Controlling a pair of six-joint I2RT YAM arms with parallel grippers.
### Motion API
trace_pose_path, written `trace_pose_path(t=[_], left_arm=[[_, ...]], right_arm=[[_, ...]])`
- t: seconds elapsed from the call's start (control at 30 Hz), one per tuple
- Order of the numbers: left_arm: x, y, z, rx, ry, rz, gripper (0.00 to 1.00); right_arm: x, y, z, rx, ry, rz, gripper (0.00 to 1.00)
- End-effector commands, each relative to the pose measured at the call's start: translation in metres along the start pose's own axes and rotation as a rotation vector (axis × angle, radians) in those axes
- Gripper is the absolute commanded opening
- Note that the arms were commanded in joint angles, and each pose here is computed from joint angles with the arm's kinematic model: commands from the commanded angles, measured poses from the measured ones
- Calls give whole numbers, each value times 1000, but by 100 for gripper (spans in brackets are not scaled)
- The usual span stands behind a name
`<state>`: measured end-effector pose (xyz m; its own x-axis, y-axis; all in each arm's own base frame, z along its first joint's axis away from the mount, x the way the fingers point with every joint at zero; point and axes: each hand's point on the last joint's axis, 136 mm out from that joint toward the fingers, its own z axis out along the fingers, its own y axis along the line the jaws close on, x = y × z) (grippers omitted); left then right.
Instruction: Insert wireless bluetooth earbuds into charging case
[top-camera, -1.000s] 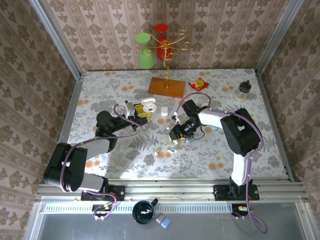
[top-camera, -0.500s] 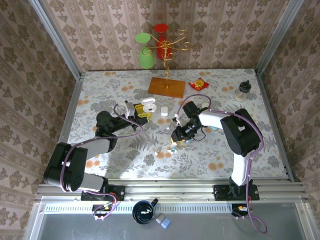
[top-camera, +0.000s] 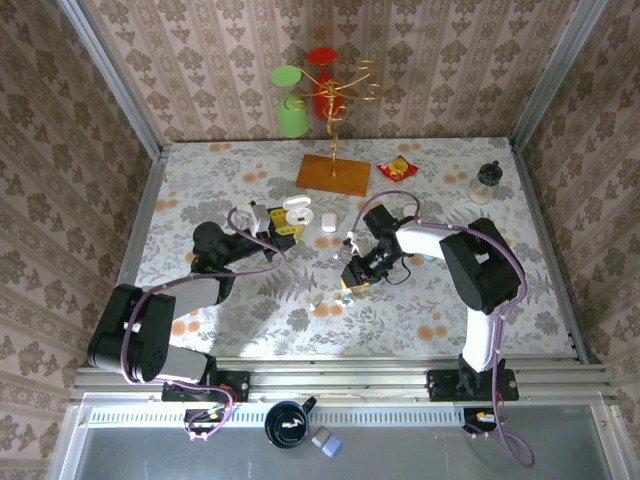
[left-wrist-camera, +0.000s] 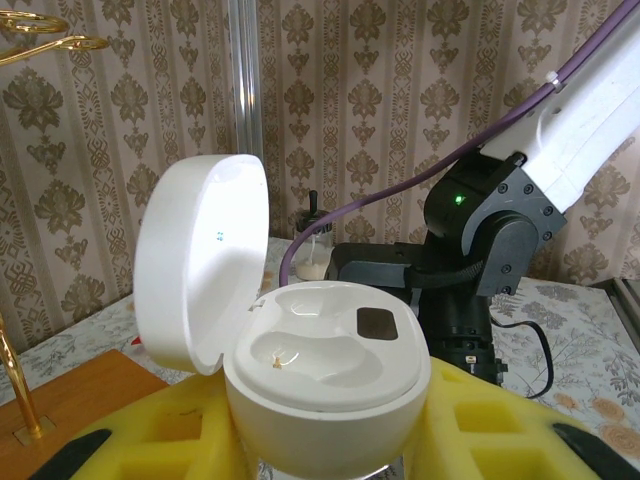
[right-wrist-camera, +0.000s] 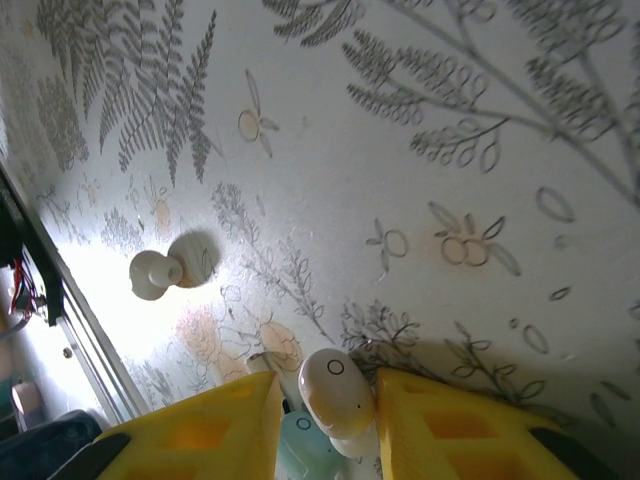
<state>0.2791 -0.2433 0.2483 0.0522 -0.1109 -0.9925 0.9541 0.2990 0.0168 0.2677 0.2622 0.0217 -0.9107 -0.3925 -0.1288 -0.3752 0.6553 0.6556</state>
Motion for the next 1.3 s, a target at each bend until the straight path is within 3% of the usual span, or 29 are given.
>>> trace_pose_path(t=[0.0, 0.37, 0.87, 1.1, 1.27], left_arm=[[-7, -1, 1, 20, -22, 30, 29], [-7, -2, 0, 20, -23, 31, 29], [-9, -3, 0, 21, -26, 40, 29], [-5, 0, -1, 3, -21, 40, 29], [-4, 0, -1, -3, -20, 43, 29]], right_arm=[[10, 13, -4, -27, 23, -30, 33], [5, 4, 4, 25, 28, -7, 25], [1, 8, 4, 56, 15, -39, 23], [-17, 6, -16, 145, -108, -59, 21], [-29, -19, -35, 220, -255, 52, 22]])
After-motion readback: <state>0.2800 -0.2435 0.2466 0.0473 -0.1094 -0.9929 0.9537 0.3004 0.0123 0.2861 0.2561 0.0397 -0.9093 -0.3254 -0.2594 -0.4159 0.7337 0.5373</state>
